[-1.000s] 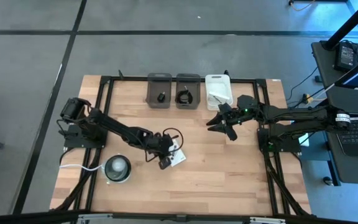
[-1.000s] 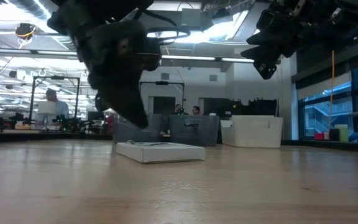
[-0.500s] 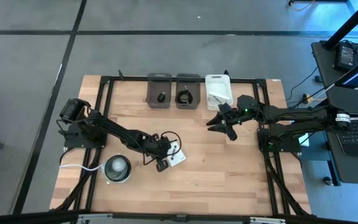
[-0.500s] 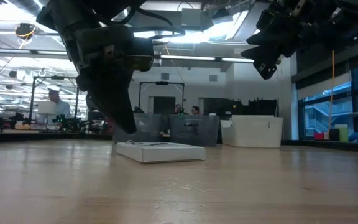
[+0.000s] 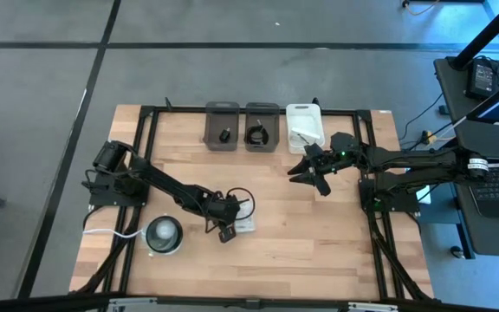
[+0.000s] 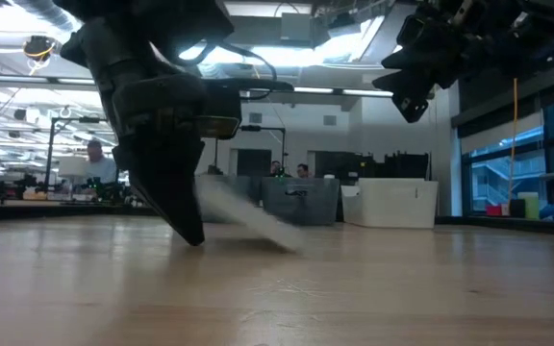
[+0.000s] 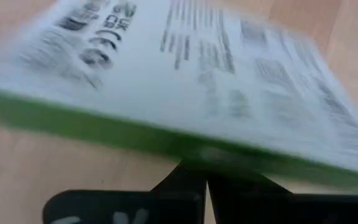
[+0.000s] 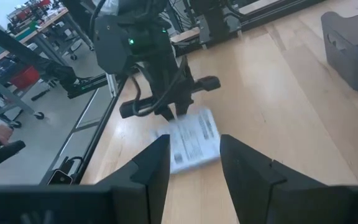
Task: Pick and place items into bin
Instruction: Put the white card reader box into the white bin
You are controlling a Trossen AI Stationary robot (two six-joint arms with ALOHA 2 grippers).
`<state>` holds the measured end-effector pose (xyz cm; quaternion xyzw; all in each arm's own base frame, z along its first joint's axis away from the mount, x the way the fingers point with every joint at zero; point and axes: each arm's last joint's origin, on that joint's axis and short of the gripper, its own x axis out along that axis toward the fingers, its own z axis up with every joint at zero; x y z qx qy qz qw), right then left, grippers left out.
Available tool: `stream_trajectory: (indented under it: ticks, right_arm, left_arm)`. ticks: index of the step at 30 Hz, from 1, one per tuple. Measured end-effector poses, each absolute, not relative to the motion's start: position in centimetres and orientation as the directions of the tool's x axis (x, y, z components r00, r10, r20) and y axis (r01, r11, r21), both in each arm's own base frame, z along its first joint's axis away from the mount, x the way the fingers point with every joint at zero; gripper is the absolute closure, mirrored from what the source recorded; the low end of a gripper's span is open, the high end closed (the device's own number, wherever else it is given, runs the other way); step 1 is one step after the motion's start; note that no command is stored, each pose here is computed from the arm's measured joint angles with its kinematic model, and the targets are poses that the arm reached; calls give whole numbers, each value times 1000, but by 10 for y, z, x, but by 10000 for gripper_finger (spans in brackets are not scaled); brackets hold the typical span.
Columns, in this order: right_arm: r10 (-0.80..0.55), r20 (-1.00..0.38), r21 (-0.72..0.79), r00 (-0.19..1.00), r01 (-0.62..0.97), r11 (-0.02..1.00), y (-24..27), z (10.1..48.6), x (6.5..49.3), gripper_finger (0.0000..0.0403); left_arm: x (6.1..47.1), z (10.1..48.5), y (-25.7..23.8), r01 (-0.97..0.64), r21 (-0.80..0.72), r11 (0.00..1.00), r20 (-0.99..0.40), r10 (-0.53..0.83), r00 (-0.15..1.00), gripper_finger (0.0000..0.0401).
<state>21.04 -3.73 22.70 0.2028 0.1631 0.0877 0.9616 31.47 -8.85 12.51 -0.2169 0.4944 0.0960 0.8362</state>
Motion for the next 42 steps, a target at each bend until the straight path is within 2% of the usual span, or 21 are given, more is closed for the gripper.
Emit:
stream_trajectory:
  ticks: [13,20,29,33,42]
  right_arm:
    - [236,-294,454,926,-83,887,-37,225,210,257]
    - [293,-446,424,846,-89,901,-27,205,211,257]
    - [304,-596,333,743,-116,936,6,160,238,257]
    - [316,-575,345,755,-127,930,13,150,249,257]
    - [351,-420,336,837,-215,917,24,151,266,257]
  left_arm:
    - [315,124,-88,-375,-266,888,-870,-53,490,397]
    - [314,124,-88,-374,-265,889,-870,-53,490,397]
    - [315,125,-87,-348,-263,900,-865,-60,498,397]
    - [315,126,-86,-352,-269,896,-862,-62,503,397]
    - [315,127,-86,-352,-270,896,-860,-60,507,397]
